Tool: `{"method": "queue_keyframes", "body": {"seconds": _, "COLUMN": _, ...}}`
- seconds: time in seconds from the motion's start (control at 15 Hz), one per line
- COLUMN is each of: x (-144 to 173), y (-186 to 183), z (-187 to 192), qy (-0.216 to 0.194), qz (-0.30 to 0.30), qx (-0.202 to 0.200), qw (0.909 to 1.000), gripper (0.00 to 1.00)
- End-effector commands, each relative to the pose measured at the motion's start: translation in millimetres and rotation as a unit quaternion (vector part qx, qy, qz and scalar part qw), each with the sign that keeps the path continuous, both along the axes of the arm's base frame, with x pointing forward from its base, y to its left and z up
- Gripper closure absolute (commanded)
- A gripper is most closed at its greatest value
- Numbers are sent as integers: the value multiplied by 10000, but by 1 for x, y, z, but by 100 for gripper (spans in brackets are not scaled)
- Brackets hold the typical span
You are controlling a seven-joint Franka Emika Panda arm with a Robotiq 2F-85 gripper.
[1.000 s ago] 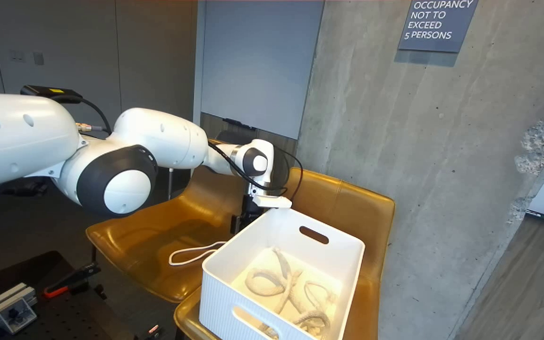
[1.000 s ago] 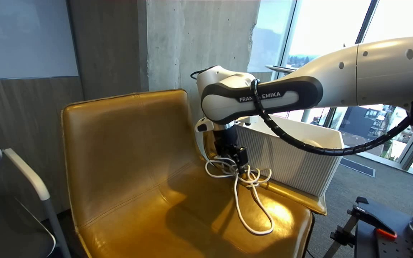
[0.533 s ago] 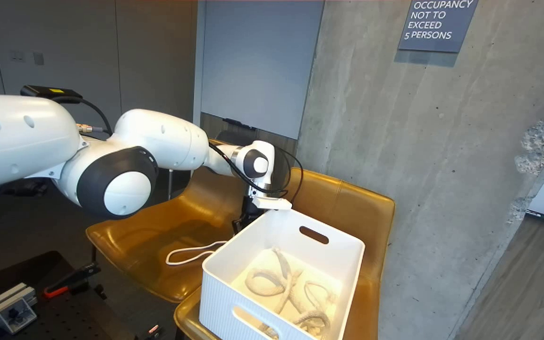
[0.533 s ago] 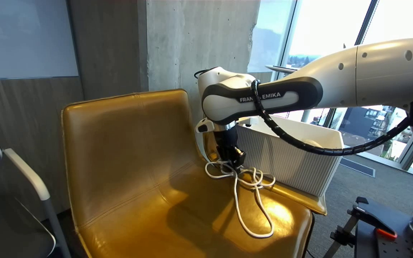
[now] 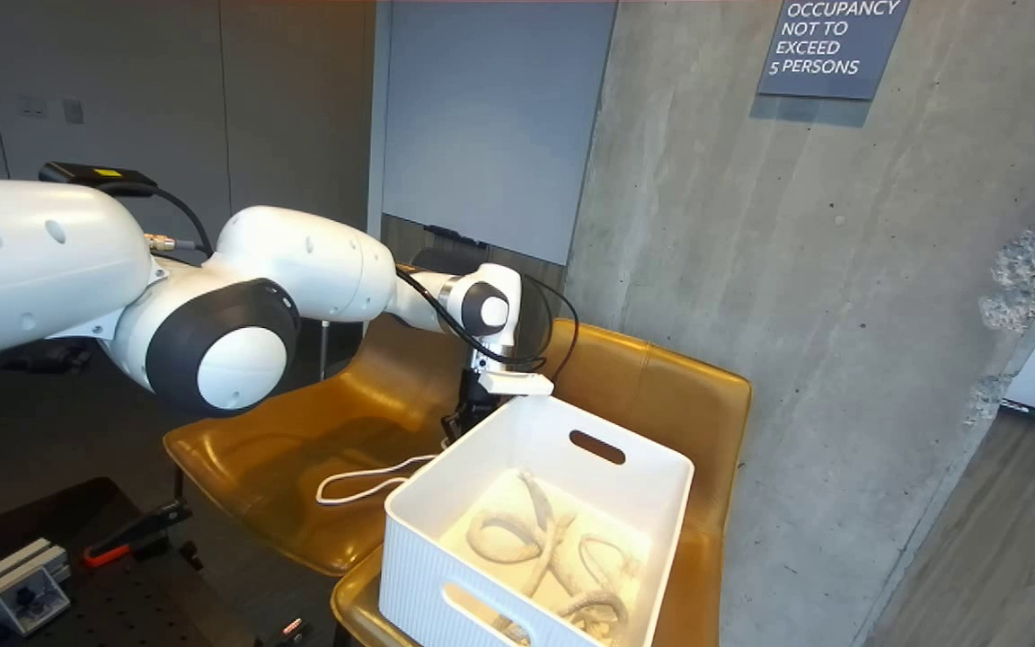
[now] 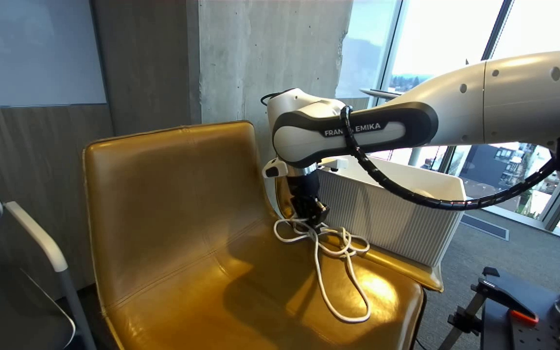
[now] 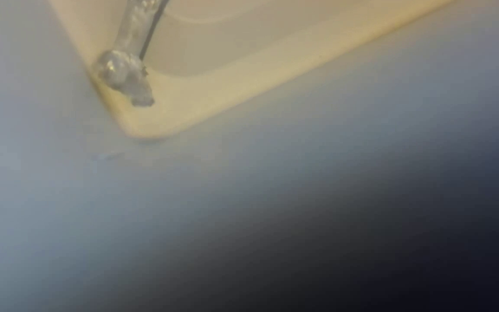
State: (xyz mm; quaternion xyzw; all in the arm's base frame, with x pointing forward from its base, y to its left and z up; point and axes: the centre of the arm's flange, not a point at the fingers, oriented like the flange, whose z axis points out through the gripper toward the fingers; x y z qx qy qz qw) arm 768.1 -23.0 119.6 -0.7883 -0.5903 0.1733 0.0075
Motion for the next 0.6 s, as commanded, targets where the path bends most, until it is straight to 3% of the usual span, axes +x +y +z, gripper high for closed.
{"method": "queue_keyframes", "body": {"seconds": 0.0, "x": -68, "y": 17, "z": 25, "qy": -306, "qz": 108, "qx": 373, "qw": 9988, "gripper": 98}}
{"method": "queue_keyframes", "body": {"seconds": 0.2, "x": -58, "y": 30, "z": 46, "qy": -505, "qz": 202, "qx": 576, "qw": 9969, "gripper": 98}}
{"method": "queue_keyframes", "body": {"seconds": 0.53, "x": -44, "y": 32, "z": 98, "qy": -878, "qz": 237, "qx": 568, "qw": 9942, "gripper": 98}}
